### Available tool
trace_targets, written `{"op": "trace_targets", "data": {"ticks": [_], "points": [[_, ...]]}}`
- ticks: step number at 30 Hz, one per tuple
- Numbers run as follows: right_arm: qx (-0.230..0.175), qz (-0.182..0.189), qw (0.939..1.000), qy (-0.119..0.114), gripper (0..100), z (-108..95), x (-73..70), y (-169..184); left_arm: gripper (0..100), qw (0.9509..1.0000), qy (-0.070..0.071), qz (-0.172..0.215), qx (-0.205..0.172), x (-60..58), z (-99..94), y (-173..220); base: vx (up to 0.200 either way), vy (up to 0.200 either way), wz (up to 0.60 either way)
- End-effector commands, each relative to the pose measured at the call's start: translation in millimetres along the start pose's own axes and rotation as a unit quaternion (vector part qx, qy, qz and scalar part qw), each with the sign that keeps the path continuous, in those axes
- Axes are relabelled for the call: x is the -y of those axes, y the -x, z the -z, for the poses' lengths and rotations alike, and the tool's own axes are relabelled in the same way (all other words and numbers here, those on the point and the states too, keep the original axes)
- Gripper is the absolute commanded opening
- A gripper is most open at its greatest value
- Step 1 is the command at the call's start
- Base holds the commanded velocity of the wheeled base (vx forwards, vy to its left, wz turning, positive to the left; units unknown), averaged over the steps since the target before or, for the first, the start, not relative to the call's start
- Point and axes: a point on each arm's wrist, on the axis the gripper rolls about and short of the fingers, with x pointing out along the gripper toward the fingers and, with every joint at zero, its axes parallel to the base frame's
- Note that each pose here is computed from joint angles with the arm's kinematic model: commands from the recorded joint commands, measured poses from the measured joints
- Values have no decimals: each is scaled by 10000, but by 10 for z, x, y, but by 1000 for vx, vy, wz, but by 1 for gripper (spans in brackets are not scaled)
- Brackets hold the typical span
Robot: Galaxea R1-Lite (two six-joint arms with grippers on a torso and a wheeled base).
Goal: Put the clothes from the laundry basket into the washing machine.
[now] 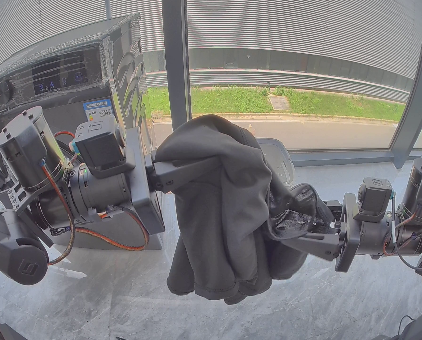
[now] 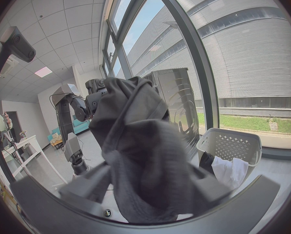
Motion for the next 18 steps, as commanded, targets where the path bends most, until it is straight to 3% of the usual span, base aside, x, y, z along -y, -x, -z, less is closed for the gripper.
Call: {"op": "trace_targets", "data": {"ticks": [1, 9, 14, 18], "points": [[-142, 15, 9999, -70, 100, 92, -15, 44, 0, 10000, -10, -4, 16, -2, -10, -2, 0, 0, 0], [-308, 129, 9993, -158, 100, 185, 4, 39, 0, 10000, 5, -3, -2, -5, 1, -6, 0, 0, 0], [-649, 598, 9952, -415, 100, 410, 70, 184, 0, 10000, 9, -64, -12, -17, 11, -10, 0, 0, 0], [-663, 514, 9957, -381, 100, 408, 53, 155, 0, 10000, 14, -64, -18, -15, 15, -9, 0, 0, 0]]}}
